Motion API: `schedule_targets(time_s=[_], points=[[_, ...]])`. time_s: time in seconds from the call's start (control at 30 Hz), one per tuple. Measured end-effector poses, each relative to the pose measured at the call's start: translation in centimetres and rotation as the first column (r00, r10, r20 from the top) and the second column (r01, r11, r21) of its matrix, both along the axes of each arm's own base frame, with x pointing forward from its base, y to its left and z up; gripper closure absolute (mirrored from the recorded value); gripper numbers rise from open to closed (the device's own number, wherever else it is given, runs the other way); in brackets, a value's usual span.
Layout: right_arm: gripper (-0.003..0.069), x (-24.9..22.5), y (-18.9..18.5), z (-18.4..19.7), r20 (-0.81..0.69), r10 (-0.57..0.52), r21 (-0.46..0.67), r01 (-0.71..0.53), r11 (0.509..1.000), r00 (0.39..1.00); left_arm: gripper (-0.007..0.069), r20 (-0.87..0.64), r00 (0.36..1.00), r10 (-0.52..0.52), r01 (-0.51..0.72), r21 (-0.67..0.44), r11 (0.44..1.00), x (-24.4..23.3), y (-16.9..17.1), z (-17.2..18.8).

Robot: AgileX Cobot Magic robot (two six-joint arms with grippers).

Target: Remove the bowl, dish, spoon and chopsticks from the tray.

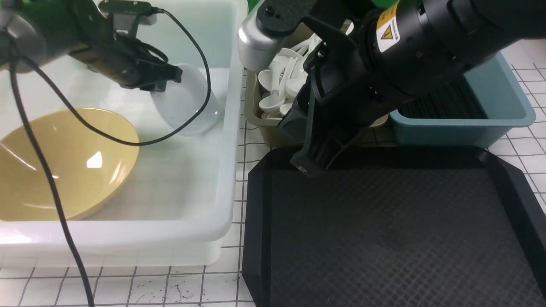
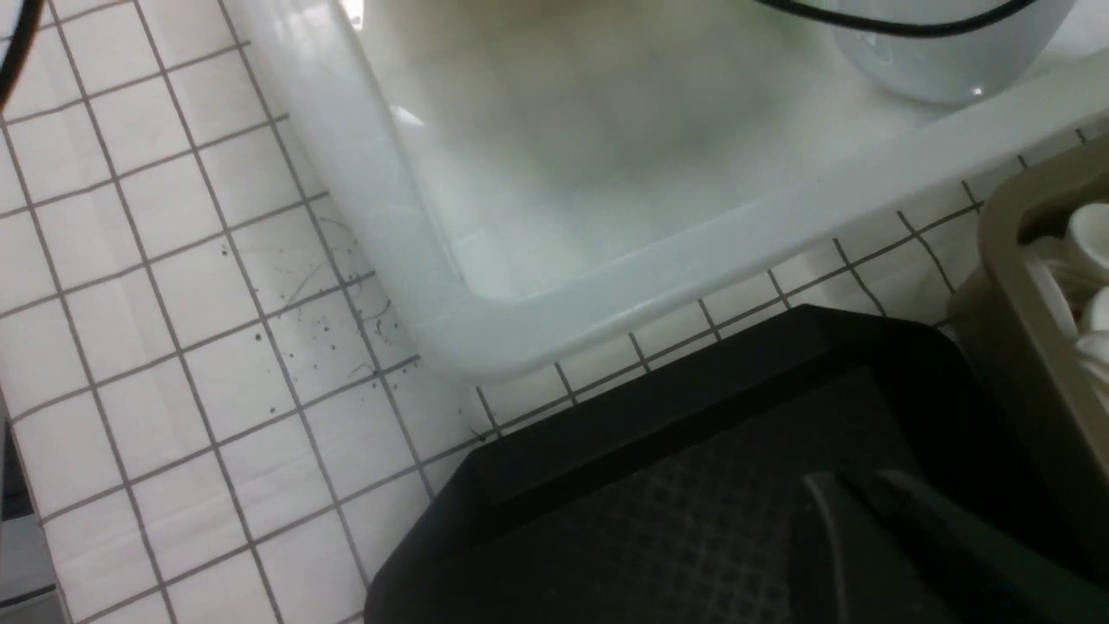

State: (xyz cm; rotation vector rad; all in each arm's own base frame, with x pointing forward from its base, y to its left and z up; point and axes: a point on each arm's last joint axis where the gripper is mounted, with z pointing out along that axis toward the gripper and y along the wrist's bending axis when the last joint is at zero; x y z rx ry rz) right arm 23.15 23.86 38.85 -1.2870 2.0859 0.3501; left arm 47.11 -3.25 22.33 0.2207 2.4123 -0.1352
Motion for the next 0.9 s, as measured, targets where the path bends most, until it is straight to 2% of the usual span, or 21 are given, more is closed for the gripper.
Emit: schedule_targets(time_s=[0.07, 0.27, 0.4, 0.43, 0.47, 0.57, 0.63, 0.67, 0.8, 0.9], points=[[0.0591, 0.1, 0.0, 0.0, 0.004, -0.001, 0.004, 0.001, 1.000, 1.000, 0.0570, 0.007, 1.000, 0.009, -0.009, -0.014, 1.000, 0.3, -0.1, -0.4], [0.0591, 0.3, 0.3, -0.4, -0.004, -0.001, -0.004, 0.001, 1.000, 1.000, 0.0418, 0.022, 0.999, -0.033, 0.033, 0.011, 0.999, 1.1, -0.2, -0.7], [0.0591, 0.4, 0.2, -0.6, 0.001, -0.002, -0.030, 0.002, 1.000, 1.000, 0.0206, -0.017, 0.997, -0.074, 0.074, 0.028, 0.997, 1.0, -0.3, -0.1], [0.0591, 0.4, 0.2, -0.6, 0.003, -0.002, -0.033, 0.002, 0.999, 1.000, 0.0196, -0.017, 0.997, -0.074, 0.074, 0.028, 0.997, 1.0, -0.3, -0.1], [0.0590, 0.5, -0.2, -0.4, 0.016, -0.014, -0.066, 0.015, 0.998, 1.000, 0.0119, -0.046, 0.995, -0.093, 0.095, 0.037, 0.995, 0.9, -0.3, 0.7], [0.0588, 0.5, -1.1, 0.2, 0.033, -0.062, -0.113, 0.066, 0.991, 0.998, 0.0053, -0.082, 0.992, -0.096, 0.099, 0.036, 0.994, 0.7, -0.4, 3.0], [0.0586, 0.0, -2.0, 1.2, 0.045, -0.102, -0.120, 0.107, 0.987, 0.994, 0.0056, -0.095, 0.992, -0.083, 0.087, 0.042, 0.995, 0.2, -0.4, 6.1], [0.0585, -0.1, -2.1, 1.3, 0.046, -0.104, -0.121, 0.109, 0.987, 0.993, 0.0058, -0.097, 0.992, -0.080, 0.085, 0.039, 0.996, 0.1, -0.4, 6.3], [0.0581, -1.9, -4.0, 3.4, 0.078, -0.125, -0.085, 0.132, 0.988, 0.989, 0.0160, -0.066, 0.995, -0.072, 0.079, 0.100, 0.992, -2.0, -0.7, 12.2], [0.0581, -4.1, -6.2, 3.8, 0.101, -0.139, -0.041, 0.143, 0.989, 0.985, 0.0378, -0.027, 0.996, -0.090, 0.093, 0.182, 0.979, -6.6, -1.6, 18.3]])
